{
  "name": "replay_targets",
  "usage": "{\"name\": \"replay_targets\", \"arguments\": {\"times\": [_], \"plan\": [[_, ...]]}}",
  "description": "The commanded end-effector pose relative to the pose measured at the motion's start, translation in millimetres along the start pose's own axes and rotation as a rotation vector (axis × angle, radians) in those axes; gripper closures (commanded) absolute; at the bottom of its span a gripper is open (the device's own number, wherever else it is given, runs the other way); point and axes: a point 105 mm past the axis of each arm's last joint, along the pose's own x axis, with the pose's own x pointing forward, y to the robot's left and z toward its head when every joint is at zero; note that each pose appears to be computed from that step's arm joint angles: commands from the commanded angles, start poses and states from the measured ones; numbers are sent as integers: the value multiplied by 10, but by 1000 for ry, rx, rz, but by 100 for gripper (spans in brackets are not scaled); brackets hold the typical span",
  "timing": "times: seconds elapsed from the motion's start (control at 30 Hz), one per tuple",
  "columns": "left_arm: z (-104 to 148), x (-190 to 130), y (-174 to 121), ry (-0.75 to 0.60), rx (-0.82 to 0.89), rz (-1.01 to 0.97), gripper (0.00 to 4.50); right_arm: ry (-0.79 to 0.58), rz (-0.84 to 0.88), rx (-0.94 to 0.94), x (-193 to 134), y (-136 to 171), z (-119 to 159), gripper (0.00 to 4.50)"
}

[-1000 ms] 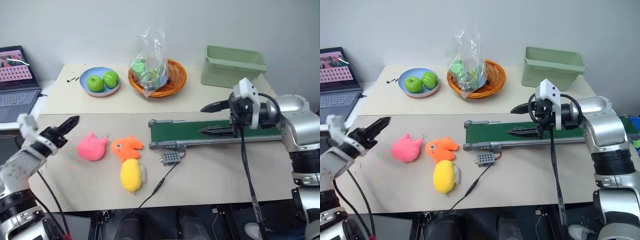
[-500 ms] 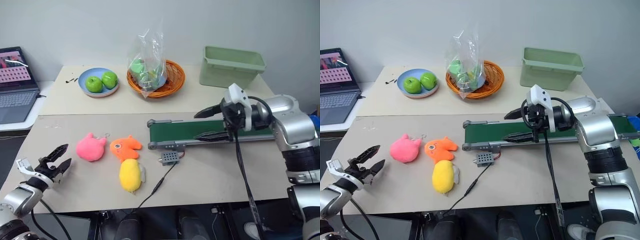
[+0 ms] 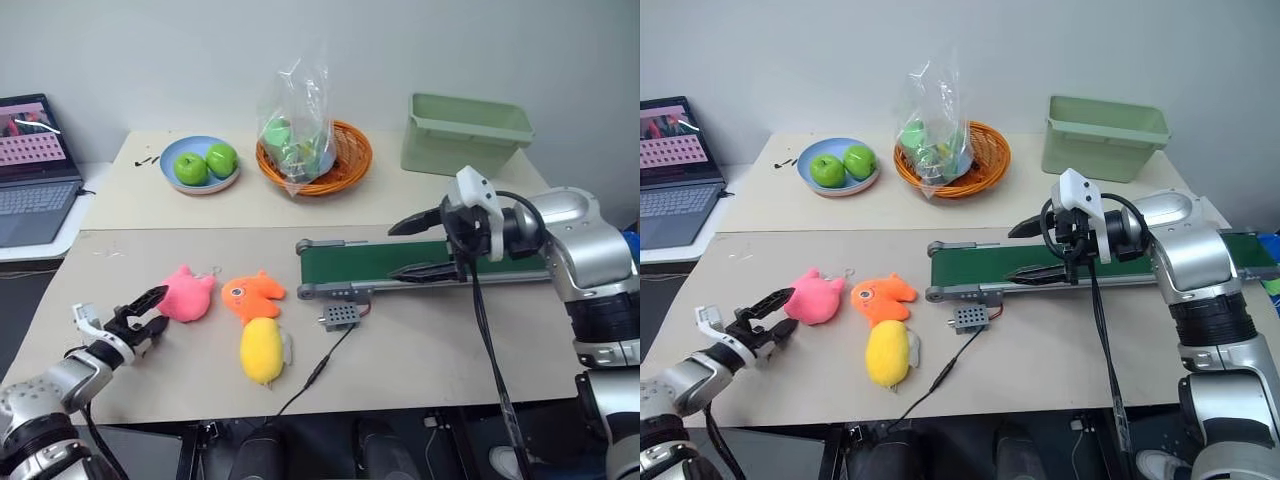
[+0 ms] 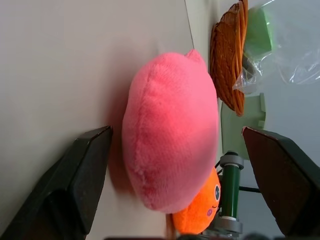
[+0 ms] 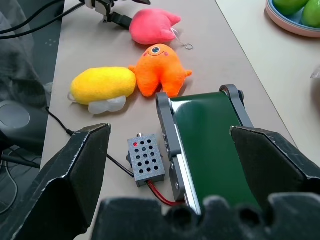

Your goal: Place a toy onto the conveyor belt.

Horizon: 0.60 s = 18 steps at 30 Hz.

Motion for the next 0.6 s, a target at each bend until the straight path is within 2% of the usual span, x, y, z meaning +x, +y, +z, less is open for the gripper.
{"name": "replay_targets", "arguments": {"times": [0.03, 0.07, 0.2, 0.37, 0.5, 0.53, 0.6], "plan": [[-24, 67, 115, 21, -2, 55, 60, -10, -53, -44, -134, -12, 107, 0], [-21, 76, 114, 22, -4, 53, 81, -9, -58, -43, -141, -9, 105, 0], [-16, 98, 88, 28, -1, 30, 232, -2, -75, -39, -170, 2, 91, 0], [-58, 136, -44, 82, 176, -11, 390, -2, -82, -34, -172, 2, 80, 0], [11, 157, -521, 55, 424, -144, 390, -6, -81, -33, -154, -2, 71, 0], [52, 169, -695, 17, 483, -180, 390, -6, -80, -32, -152, -3, 69, 0], [106, 210, -1227, -88, 653, -277, 390, -7, -78, -33, -146, -13, 68, 0]]}}
